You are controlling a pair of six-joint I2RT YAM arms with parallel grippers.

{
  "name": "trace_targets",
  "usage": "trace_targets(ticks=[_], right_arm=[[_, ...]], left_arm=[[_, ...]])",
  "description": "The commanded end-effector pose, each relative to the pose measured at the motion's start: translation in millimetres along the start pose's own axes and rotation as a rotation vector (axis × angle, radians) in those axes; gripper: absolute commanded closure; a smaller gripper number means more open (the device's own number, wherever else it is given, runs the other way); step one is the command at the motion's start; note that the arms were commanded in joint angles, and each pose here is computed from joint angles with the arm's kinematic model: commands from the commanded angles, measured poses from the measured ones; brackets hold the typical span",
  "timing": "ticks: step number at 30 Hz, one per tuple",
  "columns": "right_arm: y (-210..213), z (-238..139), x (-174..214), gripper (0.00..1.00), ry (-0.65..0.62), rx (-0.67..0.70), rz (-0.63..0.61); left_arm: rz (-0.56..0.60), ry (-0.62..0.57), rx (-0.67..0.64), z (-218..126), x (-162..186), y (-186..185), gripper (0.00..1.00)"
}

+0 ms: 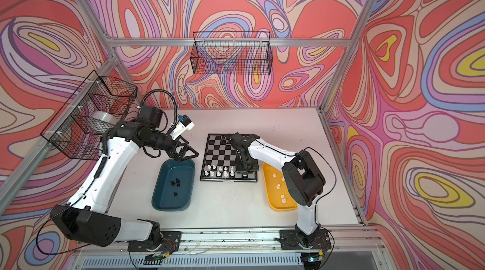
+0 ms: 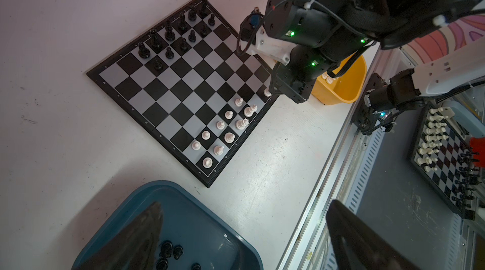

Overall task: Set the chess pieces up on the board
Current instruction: 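Lower the white pawn onto the square beside the other white pawns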

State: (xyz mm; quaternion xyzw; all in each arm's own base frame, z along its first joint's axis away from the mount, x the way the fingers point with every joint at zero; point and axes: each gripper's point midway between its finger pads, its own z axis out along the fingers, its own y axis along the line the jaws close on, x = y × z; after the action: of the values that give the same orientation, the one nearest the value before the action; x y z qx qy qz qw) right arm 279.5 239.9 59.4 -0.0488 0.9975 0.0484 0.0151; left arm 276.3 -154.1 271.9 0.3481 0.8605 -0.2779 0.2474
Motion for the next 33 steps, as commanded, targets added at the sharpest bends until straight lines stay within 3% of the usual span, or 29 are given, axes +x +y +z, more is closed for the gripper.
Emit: trace_targets(ticks=[1, 33], right_arm=[[6.0, 1.0, -5.2, 0.93, -0.013, -0.005, -0.02], [2.0, 9.5, -7.8, 0.9, -0.011, 0.032, -0.02]], left_arm=[[0.018, 0.002, 0.002, -3.3, 4.2, -6.1, 0.02], [0.023, 0.003, -0.007, -4.2, 8.4, -7.2, 0.02]])
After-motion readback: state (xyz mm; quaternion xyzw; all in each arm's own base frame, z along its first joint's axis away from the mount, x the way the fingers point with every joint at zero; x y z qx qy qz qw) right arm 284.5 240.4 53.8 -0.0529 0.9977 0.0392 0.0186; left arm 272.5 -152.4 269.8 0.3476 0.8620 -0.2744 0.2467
